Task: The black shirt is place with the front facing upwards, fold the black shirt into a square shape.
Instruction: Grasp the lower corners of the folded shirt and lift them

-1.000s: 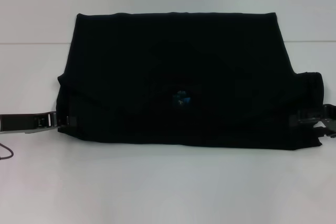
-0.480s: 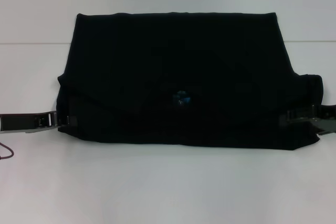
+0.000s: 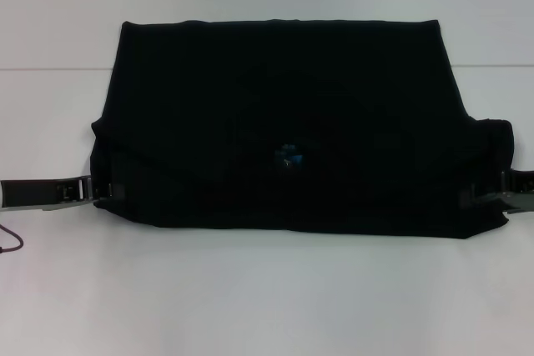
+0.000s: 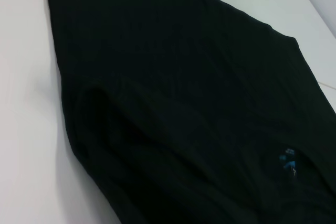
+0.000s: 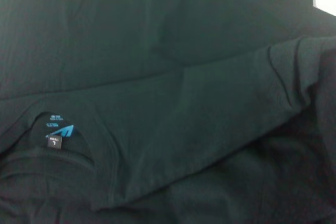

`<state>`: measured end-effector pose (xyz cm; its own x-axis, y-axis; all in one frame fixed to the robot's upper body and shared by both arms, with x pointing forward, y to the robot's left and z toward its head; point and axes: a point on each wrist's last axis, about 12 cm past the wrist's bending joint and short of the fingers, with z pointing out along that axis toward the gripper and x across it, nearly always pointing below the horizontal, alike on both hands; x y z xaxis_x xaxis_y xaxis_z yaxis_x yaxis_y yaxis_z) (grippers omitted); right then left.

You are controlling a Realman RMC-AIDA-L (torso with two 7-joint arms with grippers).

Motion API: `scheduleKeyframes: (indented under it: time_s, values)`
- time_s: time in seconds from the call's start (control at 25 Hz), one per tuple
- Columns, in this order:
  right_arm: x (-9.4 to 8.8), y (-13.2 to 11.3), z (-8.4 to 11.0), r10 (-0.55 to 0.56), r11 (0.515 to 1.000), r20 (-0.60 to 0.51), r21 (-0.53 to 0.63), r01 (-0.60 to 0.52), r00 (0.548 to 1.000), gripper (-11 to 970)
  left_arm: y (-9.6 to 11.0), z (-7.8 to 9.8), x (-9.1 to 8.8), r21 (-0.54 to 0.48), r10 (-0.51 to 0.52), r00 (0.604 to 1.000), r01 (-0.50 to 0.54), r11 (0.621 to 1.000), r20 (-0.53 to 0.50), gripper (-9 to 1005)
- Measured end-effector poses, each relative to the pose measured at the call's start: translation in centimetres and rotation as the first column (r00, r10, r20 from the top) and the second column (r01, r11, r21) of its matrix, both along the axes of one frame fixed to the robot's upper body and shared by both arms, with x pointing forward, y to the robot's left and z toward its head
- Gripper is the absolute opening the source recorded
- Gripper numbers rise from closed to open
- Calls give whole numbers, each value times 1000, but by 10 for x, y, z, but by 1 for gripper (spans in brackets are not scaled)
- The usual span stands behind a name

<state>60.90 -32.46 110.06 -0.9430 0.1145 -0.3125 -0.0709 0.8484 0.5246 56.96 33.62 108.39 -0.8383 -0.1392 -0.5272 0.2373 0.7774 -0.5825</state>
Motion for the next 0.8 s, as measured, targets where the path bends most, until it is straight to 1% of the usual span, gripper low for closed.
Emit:
scheduleKeyframes:
  time_s: [0.32, 0.64, 0.8]
  values:
    - [0, -1, 1, 3, 1000, -1, -9, -3, 1000, 453, 0, 0, 0, -2, -4, 1000, 4, 1000, 0, 39]
    - [0, -3, 1, 6, 1000, 1, -14, -6, 1000, 56, -1, 1, -1, -16, -9, 1000, 9, 1000, 1, 39]
    - [-3, -6, 5, 37, 999, -12, -4, -38, 999, 56, -2, 4, -3, -40, -27, 1000, 27, 999, -5, 39]
